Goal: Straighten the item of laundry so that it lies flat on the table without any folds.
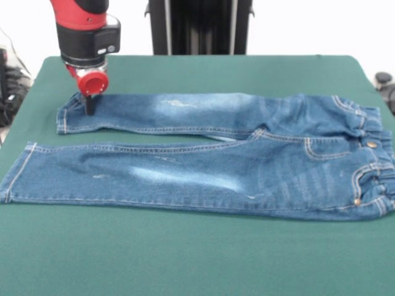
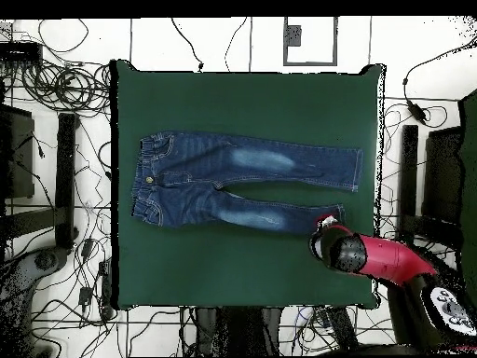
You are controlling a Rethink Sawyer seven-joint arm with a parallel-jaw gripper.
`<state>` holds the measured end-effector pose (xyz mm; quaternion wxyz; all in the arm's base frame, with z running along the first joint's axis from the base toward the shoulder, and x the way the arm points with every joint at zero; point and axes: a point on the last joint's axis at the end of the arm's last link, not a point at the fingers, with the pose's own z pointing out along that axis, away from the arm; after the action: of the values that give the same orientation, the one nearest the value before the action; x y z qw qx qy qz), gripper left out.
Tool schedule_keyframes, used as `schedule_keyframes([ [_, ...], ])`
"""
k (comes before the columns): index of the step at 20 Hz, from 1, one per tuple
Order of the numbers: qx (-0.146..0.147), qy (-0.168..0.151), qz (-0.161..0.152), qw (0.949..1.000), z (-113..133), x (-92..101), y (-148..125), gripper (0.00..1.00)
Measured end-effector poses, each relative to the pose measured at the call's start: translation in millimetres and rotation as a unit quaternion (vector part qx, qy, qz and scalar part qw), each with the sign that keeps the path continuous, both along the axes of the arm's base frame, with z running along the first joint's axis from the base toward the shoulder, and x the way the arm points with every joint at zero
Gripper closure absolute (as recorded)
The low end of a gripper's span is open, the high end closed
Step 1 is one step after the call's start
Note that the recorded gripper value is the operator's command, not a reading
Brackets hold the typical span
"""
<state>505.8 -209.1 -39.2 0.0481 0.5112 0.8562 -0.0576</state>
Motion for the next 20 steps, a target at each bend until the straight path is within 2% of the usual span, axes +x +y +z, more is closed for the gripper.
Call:
schedule_keyframes([
  [20,-0.013,-0.006,0.009,0.9999,-0.2,-2.4,0.6,1.00],
])
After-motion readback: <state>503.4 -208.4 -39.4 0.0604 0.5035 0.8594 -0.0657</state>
